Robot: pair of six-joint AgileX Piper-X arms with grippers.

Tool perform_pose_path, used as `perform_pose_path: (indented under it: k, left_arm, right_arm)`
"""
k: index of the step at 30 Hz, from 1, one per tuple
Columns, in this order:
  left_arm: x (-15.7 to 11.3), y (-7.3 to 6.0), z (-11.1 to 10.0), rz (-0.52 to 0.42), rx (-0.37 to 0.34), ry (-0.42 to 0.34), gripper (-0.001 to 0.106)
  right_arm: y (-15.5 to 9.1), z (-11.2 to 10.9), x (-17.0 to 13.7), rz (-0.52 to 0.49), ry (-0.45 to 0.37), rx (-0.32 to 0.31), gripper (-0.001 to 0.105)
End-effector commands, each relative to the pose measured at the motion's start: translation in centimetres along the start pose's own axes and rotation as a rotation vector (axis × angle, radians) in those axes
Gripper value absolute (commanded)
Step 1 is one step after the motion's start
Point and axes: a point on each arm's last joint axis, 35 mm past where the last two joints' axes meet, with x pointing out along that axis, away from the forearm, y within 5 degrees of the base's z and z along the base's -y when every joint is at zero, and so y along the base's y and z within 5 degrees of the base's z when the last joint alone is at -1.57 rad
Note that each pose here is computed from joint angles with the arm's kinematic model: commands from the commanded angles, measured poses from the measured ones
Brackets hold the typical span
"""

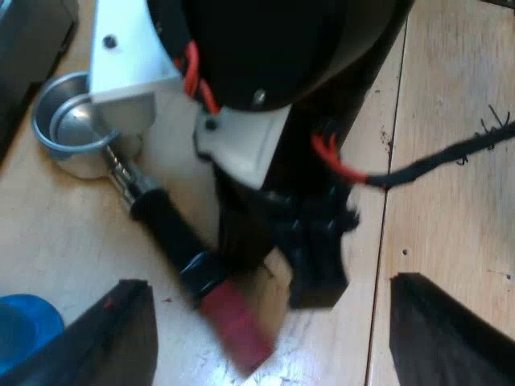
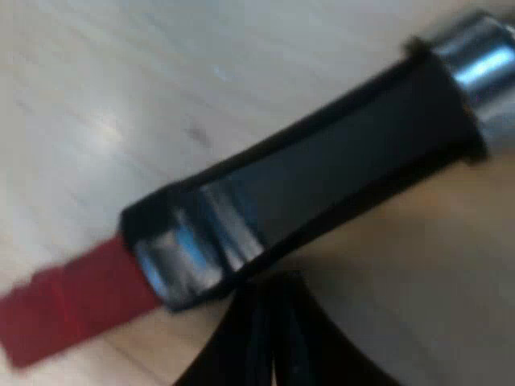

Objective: Put the handle in the coffee machine

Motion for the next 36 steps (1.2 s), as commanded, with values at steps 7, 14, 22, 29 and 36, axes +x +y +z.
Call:
perform_pose_path:
  k: [7, 14, 22, 29, 36]
  left_arm:
    - [-0.3, -0.2, -0.1, 0.007, -0.008, -0.001, 0.063]
    - [-0.3, -0.3, -0.1, 0.006, -0.009, 0.002, 0.063]
    - [-0.6, 0.1, -0.2, 0.032, -0.037, -0.007, 0.063]
    - [-1.7, -0.2, -0.4, 0.086, -0.077, -0.054, 0.063]
    - [-3.3, -1.3, -1.0, 0.131, -0.094, -0.083, 0.063]
  right_arm:
    - [1.0, 2.6, -0.4, -0.001, -0.267, 0.009, 0.000]
    - [0.9, 1.8, -0.6, 0.030, -0.171, 0.002, 0.000]
    - [0.8, 1.8, -5.5, -0.058, -0.132, -0.048, 0.000]
    - [0.9, 2.0, -10.5, -0.114, -0.120, -0.056, 0.036]
    - [1.0, 2.0, -14.4, -0.136, -0.100, -0.102, 0.074]
